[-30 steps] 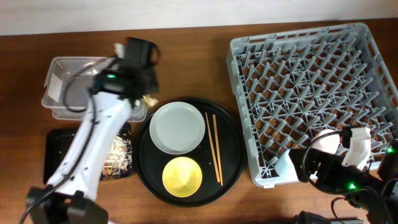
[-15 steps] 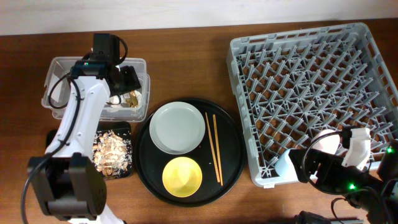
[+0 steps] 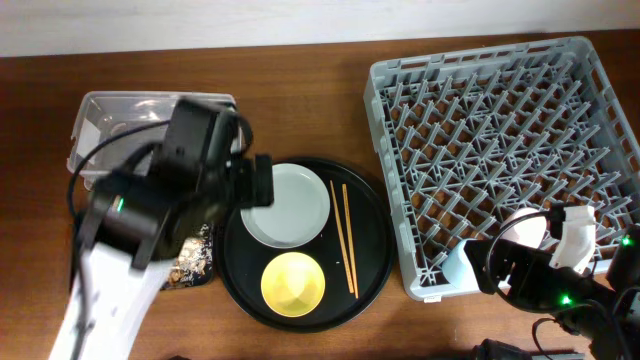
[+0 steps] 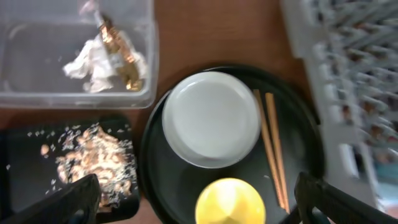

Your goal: Sort waste into correct bins and load items into the dishwasher rack

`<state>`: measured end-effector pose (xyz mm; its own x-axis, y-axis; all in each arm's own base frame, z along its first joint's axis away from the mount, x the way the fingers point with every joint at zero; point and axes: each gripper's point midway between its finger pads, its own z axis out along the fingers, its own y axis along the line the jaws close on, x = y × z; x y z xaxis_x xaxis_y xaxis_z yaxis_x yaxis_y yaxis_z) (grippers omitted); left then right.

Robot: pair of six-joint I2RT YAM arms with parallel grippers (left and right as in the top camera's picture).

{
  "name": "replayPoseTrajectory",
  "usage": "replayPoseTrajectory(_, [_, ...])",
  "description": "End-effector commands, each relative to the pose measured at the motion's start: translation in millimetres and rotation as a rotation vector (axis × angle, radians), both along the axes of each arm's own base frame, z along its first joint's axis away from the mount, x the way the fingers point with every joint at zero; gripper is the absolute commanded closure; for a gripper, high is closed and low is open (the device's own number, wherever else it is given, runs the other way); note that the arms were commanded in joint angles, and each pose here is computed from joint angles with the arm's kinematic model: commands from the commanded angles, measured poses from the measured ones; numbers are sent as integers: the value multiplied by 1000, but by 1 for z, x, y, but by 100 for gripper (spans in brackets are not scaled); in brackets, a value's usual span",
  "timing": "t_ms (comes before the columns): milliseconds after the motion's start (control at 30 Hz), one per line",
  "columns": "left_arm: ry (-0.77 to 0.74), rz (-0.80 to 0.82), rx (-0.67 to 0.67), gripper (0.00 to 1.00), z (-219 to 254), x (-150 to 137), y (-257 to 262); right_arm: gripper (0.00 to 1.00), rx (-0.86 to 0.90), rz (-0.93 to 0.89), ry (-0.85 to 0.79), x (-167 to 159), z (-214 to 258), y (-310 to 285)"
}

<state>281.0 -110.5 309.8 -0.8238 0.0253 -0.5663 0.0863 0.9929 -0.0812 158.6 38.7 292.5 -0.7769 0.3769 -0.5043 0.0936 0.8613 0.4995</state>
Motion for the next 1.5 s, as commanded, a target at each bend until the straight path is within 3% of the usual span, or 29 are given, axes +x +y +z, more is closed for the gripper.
replayPoseTrajectory(0, [-87, -60, -15, 1, 26, -20, -7, 2, -7, -6, 5, 0, -2, -2])
replayPoseTrajectory(167, [-119, -18, 52, 0, 33, -35, 16, 1, -7, -6, 5, 0, -2, -2])
replayPoseTrajectory(367, [-338, 77, 55, 1, 42, -19, 45, 1, -7, -6, 5, 0, -2, -2])
replayPoseTrajectory(600, [-501, -2, -91, 1, -8, -26, 54, 1, -7, -6, 5, 0, -2, -2])
replayPoseTrajectory(1033, [-848, -26, -103, 0, -84, -60, 73, 1, -7, -6, 5, 0, -2, -2])
replayPoseTrajectory(1333, [-931, -18, -106, 1, -133, -40, 73, 1, -7, -6, 5, 0, -2, -2])
replayPoseTrajectory(1467, [-895, -10, -98, 1, -150, -38, 75, 2, -7, -6, 5, 0, -2, -2])
